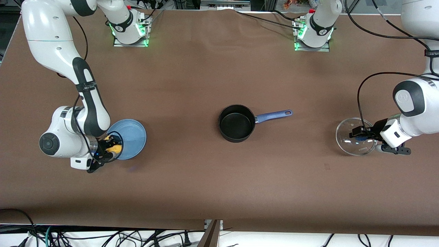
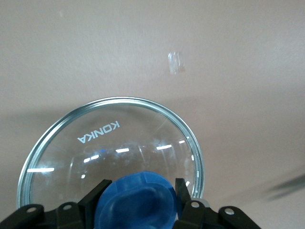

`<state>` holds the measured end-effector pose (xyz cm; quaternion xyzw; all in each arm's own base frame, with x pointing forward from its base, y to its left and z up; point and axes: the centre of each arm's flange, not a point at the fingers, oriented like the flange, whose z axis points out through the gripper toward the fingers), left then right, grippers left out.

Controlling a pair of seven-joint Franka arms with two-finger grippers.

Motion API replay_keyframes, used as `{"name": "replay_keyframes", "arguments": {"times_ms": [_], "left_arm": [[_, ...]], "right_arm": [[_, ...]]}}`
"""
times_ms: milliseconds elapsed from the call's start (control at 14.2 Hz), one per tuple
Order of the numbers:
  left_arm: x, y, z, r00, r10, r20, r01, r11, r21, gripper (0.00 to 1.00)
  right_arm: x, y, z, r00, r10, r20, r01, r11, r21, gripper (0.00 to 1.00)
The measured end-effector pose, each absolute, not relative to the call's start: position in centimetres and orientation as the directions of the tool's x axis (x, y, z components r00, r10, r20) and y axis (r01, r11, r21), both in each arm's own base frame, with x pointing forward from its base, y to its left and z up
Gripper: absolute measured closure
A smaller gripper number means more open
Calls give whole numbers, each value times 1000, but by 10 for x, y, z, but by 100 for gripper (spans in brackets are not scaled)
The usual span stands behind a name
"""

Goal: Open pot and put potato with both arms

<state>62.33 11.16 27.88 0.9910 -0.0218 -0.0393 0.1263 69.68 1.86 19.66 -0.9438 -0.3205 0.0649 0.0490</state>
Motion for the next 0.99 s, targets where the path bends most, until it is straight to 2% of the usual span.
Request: {"name": "replay_keyframes", "arguments": {"times_ms": [282,635,776,846,917,987], "left_arm": [[608,123,227,991,-23,-130,16,-955,298,40],[598,137,196,994,-37,-103,-1,-944,330,37],[599,138,199,994,-38,-99,-2,-942,334,21],[602,135,207,994,-29,-110,11,-939,345,10],[607,131,223,991,-20,-131,27,-937,349,2],[616,127,248,988,-18,-155,33,-946,323,0]], "right_arm": [[699,22,201,780,620,-90,609,-784,-123,18],[700,24,207,767,635,-95,627,-772,-101,21],[701,25,209,765,638,-94,630,-770,-98,24],[701,26,209,764,638,-94,631,-770,-98,30],[701,26,209,764,639,-94,631,-769,-98,30],[701,26,210,764,639,-93,631,-769,-97,33]]}}
